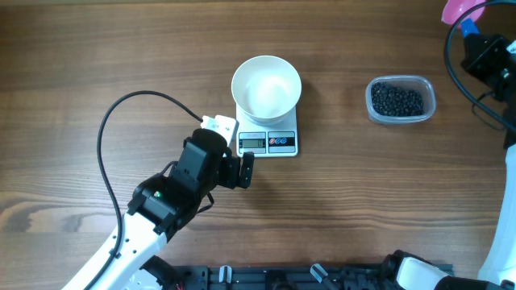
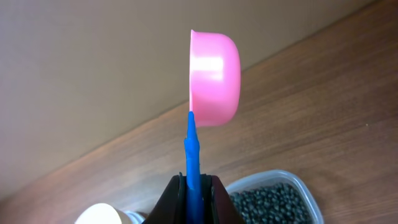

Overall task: Scoop item into bowl and weigh 150g on scale
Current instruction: 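Lower the pink scoop with the right gripper over the bean tub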

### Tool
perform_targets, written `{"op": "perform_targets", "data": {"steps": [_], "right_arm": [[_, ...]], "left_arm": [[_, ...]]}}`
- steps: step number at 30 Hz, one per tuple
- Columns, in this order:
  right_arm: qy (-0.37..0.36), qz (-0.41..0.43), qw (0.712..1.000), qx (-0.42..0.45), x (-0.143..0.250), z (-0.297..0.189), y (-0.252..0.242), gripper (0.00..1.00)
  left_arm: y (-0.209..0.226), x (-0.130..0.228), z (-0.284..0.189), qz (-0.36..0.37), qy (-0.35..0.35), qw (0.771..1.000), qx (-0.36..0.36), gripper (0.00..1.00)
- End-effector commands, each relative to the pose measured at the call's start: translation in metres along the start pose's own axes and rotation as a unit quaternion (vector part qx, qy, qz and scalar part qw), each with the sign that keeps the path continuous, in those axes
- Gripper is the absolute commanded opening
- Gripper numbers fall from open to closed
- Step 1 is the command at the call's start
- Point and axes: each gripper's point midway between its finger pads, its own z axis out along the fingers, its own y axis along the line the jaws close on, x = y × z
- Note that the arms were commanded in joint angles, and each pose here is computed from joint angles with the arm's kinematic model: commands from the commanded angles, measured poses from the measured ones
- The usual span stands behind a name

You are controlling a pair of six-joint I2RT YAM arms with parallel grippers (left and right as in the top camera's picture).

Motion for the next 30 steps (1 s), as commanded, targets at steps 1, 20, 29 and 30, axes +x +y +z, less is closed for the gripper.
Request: {"op": "perform_targets", "data": {"steps": [1,20,29,30], "right_arm": [[-0.001,-0.046,0.999,-0.010,-0.002,-0.008,0.007,0.05],[0.014,-0.056,0.998,-0.006,0.007,-0.014,0.007,0.04],[0.014,-0.057,0.998,-0.006,0.007,-0.014,0.007,0.04],[0.014,-0.056,0.998,-0.006,0.007,-0.014,0.007,0.04]], "left_arm": [[0.001,0.001,0.001,0.010,0.000,1.000,-0.005,1.00],[0.012,0.000,0.001,-0.003,0.001,1.000,-0.016,1.00],[-0.003,0.003,0.001,0.034,0.011,0.999,0.027,1.00],[-0.002,0.003,0.001,0.034,0.010,0.999,0.023,1.00]]}}
